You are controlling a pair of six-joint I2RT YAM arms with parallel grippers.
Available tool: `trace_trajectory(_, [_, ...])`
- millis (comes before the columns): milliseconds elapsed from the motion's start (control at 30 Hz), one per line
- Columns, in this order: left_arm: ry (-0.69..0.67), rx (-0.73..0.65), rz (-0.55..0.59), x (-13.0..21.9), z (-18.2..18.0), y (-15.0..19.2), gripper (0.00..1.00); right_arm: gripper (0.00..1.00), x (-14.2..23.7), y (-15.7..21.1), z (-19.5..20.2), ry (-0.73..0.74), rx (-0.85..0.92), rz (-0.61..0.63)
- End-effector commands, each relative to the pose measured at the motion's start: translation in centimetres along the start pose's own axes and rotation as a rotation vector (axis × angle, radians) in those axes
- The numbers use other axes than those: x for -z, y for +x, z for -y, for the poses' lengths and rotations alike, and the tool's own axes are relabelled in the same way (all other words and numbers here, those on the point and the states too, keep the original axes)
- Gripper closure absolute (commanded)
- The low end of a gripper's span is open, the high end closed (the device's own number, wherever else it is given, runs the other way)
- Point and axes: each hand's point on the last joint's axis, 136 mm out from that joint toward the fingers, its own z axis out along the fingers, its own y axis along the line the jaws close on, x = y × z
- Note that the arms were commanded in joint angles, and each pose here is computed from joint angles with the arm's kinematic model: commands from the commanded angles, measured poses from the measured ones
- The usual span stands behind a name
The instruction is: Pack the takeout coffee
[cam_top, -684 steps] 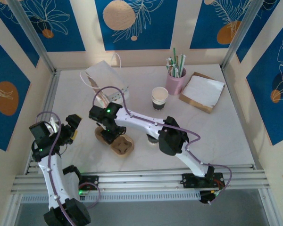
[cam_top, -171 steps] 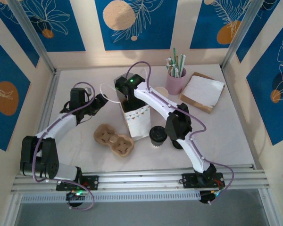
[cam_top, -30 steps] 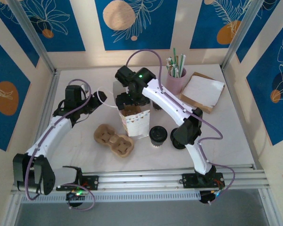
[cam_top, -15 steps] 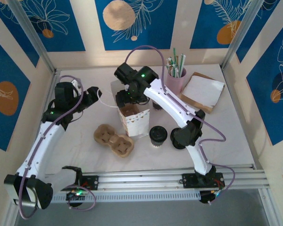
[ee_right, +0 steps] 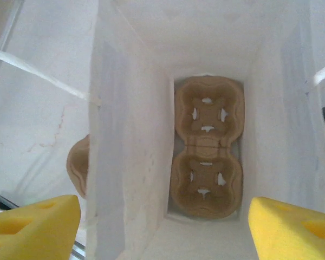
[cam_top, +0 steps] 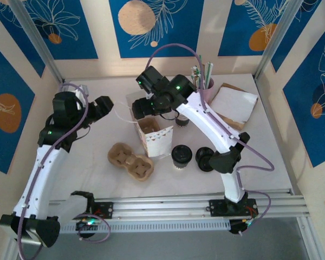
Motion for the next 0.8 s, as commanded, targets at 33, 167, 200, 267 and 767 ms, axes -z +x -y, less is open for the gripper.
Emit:
trace_trajectory(33, [0.038, -0.053, -0.003, 2.0, 1.9, -0.1, 0.28, 0.20, 2.0, -0.6, -0.7, -0.032, 0.014, 0.065])
trace_trajectory(167, [0.041, -0.068, 0.010, 3.0, 2.4, -0.4, 0.28, 0.23, 3.0, -0.8, -0.8, -0.041, 0.017, 0.091])
trace_trajectory(200, [0.040, -0.070, 0.012, 3.1, 2.4, -0.5, 0.27, 0.24, 3.1, -0.9, -0.9, -0.041, 0.018, 0.097])
trace_trajectory(267, [0.044, -0.077, 0.013, 3.5, 2.7, -0.6, 0.27, 0.26, 3.7, -1.0, -1.1, -0.054, 0.023, 0.114])
trace_trajectory(767, [0.176, -0.135, 0.032, 6.8, 6.2, -0.7, 0.27, 0.36, 10.4, -1.4, -2.2, -0.207, 0.022, 0.289])
